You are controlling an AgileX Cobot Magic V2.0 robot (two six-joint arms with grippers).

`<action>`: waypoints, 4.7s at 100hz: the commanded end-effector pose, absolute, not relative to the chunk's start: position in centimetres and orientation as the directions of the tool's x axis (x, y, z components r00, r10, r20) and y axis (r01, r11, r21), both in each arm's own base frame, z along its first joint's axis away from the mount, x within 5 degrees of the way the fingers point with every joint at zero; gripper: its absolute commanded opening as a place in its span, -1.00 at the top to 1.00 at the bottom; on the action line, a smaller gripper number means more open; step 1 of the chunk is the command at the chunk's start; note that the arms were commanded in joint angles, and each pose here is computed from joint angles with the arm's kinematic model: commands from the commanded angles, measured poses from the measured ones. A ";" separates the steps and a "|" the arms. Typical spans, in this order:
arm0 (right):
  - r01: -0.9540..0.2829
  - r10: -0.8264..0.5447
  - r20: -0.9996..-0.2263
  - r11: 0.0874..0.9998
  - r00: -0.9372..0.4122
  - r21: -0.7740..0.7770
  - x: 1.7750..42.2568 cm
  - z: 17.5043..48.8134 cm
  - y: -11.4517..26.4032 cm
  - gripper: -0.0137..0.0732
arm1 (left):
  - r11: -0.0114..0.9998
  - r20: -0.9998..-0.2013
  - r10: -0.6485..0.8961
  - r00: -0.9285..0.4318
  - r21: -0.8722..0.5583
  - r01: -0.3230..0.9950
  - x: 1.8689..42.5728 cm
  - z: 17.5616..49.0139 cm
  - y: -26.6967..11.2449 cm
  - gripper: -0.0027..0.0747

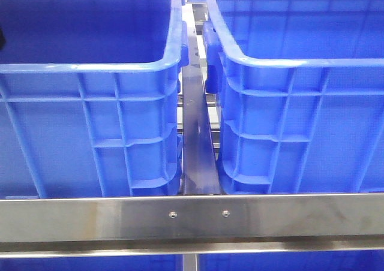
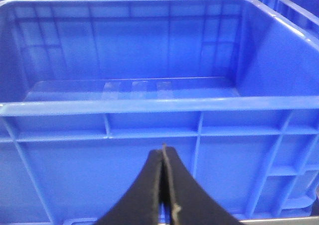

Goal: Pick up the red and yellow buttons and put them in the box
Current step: 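Close the left gripper around the red-capped push button, then lift the red button up out of the bin with the left gripper, then bring the right gripper to the red button and grasp it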

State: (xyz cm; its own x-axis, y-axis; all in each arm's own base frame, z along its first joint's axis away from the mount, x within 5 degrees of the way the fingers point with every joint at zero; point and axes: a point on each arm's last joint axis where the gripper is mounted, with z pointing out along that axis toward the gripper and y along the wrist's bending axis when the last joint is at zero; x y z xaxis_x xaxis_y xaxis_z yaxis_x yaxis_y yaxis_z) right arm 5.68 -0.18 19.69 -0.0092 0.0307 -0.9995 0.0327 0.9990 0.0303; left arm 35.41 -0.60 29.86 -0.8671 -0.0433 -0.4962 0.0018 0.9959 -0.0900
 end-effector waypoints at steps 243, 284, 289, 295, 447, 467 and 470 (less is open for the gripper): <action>0.031 0.023 -0.994 0.999 0.109 0.027 5.4 21.1 -0.2 0.85 | 0.607 -0.772 0.116 -0.625 -0.443 0.660 31.0 39.9 -8.2 0.63; 0.031 0.023 -0.994 0.999 0.109 0.027 5.4 21.1 -0.2 0.85 | 0.395 -0.768 0.249 -0.590 -0.476 0.786 28.0 39.8 -16.3 0.63; 0.031 0.023 -0.994 0.999 0.109 0.027 5.4 21.1 -0.2 0.85 | 0.375 -0.766 0.264 -0.585 -0.478 0.795 27.7 39.7 -17.1 0.63; 0.031 0.023 -0.994 0.999 0.109 0.027 5.4 21.1 -0.2 0.85 | 0.357 -0.764 0.279 -0.582 -0.480 0.801 27.4 39.6 -17.7 0.63; 0.048 0.044 -0.820 0.999 -0.570 0.020 9.0 31.6 -0.3 0.58 | 0.334 -0.763 0.296 -0.574 -0.481 0.811 26.9 39.6 -18.5 0.63; 0.049 0.052 -0.757 0.998 -0.651 0.026 10.4 31.4 -0.3 -0.40 | 0.334 -0.763 0.296 -0.574 -0.481 0.811 26.9 39.6 -18.5 0.63; 0.049 0.052 -0.754 0.998 -0.655 0.026 10.5 31.3 -0.3 -0.49 | 0.334 -0.763 0.296 -0.574 -0.481 0.811 26.9 39.6 -18.5 0.63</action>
State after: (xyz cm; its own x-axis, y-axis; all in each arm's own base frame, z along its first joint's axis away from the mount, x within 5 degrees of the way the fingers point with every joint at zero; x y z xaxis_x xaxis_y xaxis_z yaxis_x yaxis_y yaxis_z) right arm 9.76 -0.27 30.17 -0.6910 0.0569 -0.7206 0.0525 0.9982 0.0285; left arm 27.87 -18.30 37.01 -0.6031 0.3679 -0.7077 0.7919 0.3828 -0.4758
